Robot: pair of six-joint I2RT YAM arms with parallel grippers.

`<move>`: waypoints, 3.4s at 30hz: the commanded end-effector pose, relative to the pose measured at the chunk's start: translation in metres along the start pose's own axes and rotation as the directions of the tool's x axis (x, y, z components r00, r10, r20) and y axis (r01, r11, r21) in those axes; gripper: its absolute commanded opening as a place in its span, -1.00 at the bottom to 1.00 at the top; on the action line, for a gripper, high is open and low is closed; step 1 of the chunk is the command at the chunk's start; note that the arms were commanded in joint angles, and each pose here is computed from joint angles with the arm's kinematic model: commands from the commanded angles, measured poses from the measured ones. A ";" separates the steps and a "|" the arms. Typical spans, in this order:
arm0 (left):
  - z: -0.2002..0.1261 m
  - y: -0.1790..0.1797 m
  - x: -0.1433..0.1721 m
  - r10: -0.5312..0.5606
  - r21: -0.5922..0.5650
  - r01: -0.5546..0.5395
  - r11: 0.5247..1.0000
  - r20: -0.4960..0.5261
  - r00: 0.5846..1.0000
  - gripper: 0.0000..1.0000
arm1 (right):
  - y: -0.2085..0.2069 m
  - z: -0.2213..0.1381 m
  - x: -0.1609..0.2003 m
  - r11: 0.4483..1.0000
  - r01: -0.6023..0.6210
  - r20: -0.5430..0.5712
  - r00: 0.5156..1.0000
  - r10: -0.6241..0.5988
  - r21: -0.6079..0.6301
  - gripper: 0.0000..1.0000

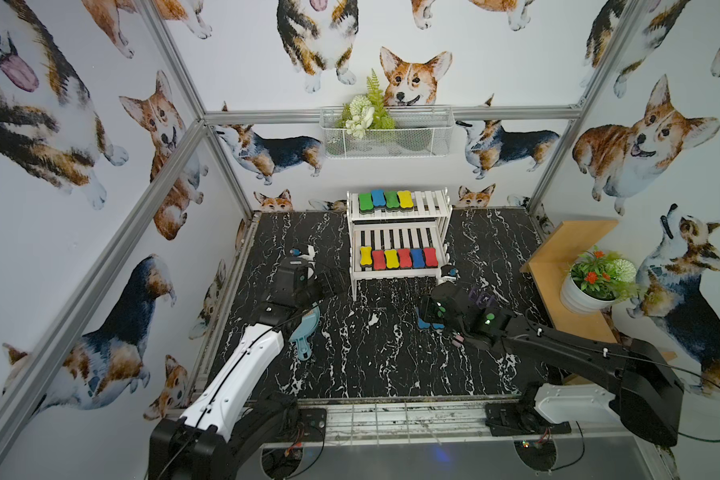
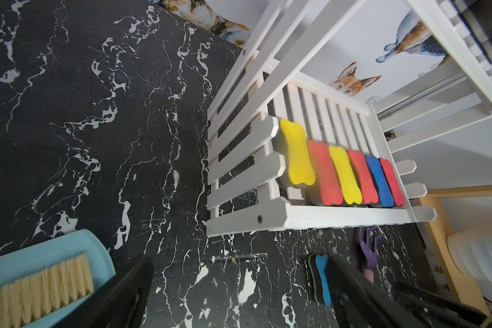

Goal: Remove the whiteboard erasers from the shelf
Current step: Pick up the whiteboard eraser from the shelf.

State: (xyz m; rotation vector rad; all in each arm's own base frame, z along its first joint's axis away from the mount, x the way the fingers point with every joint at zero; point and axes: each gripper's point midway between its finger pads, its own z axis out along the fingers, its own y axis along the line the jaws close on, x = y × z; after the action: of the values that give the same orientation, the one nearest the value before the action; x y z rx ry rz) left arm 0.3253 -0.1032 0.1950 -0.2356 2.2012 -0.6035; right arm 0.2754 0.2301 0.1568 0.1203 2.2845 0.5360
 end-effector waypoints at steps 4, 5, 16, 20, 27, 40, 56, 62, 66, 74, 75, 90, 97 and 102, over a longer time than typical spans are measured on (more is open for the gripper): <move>-0.001 -0.006 -0.003 0.002 0.029 -0.002 1.000 0.008 1.000 0.99 | 0.018 -0.023 -0.013 0.995 0.072 -0.020 0.997 -0.074 -0.067 0.14; -0.001 -0.007 -0.003 0.002 0.030 -0.002 1.000 0.008 1.000 0.99 | 0.022 -0.027 -0.017 0.994 0.087 -0.015 0.996 -0.089 -0.071 0.14; 0.001 -0.008 -0.001 0.010 0.039 -0.010 0.999 -0.002 1.000 0.99 | 0.056 -0.067 -0.114 0.978 0.199 0.134 0.973 -0.190 -0.060 0.15; 0.002 -0.007 -0.001 0.014 0.037 -0.014 0.999 -0.003 1.000 0.99 | 0.056 -0.064 -0.156 0.980 0.192 0.162 0.970 -0.181 -0.053 0.16; 0.002 -0.007 0.000 0.014 0.039 -0.014 0.999 -0.005 1.000 0.99 | 0.074 -0.039 -0.217 0.975 0.221 0.180 0.960 -0.213 -0.028 0.16; 0.001 -0.006 -0.001 0.021 0.029 -0.021 0.999 -0.001 1.000 0.99 | 0.082 0.034 -0.277 0.970 0.242 0.179 0.953 -0.243 0.033 0.15; -0.003 -0.004 -0.005 0.033 0.010 -0.034 0.999 0.021 0.999 0.99 | 0.059 0.073 -0.265 0.970 0.221 0.091 0.969 -0.230 0.100 -0.04; -0.004 -0.004 -0.005 0.033 0.010 -0.034 0.999 0.020 0.999 0.99 | 0.042 0.064 -0.262 0.966 0.213 0.086 0.970 -0.227 0.147 -0.07; -0.004 -0.004 -0.005 0.031 0.012 -0.031 0.999 0.021 0.999 0.99 | 0.034 0.055 -0.263 0.970 0.197 0.103 0.972 -0.213 0.141 -0.08; -0.003 -0.005 -0.004 0.026 0.019 -0.026 0.999 0.018 1.000 0.99 | 0.061 0.033 -0.291 0.971 0.226 0.166 0.958 -0.235 0.070 0.12; -0.003 -0.005 -0.004 0.026 0.019 -0.027 0.999 0.020 0.999 0.99 | 0.062 0.032 -0.293 0.972 0.226 0.171 0.957 -0.234 0.067 0.19; -0.003 -0.003 -0.004 0.024 0.010 -0.024 1.000 0.023 0.999 0.99 | 0.046 0.063 -0.269 0.967 0.228 0.084 0.967 -0.239 0.116 0.35; -0.002 -0.003 -0.005 0.025 0.010 -0.025 1.000 0.022 0.999 0.99 | 0.040 0.070 -0.260 0.963 0.233 0.054 0.969 -0.242 0.138 0.30; -0.003 -0.003 -0.004 0.026 0.010 -0.026 1.000 0.022 0.999 0.99 | 0.039 0.071 -0.258 0.960 0.236 0.051 0.968 -0.245 0.149 0.09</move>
State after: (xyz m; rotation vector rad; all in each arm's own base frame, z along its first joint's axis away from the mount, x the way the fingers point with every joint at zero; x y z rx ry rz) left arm 0.3241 -0.1036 0.1984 -0.2147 2.1904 -0.5978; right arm 0.5073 0.2267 0.3132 -0.0601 2.1889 0.2599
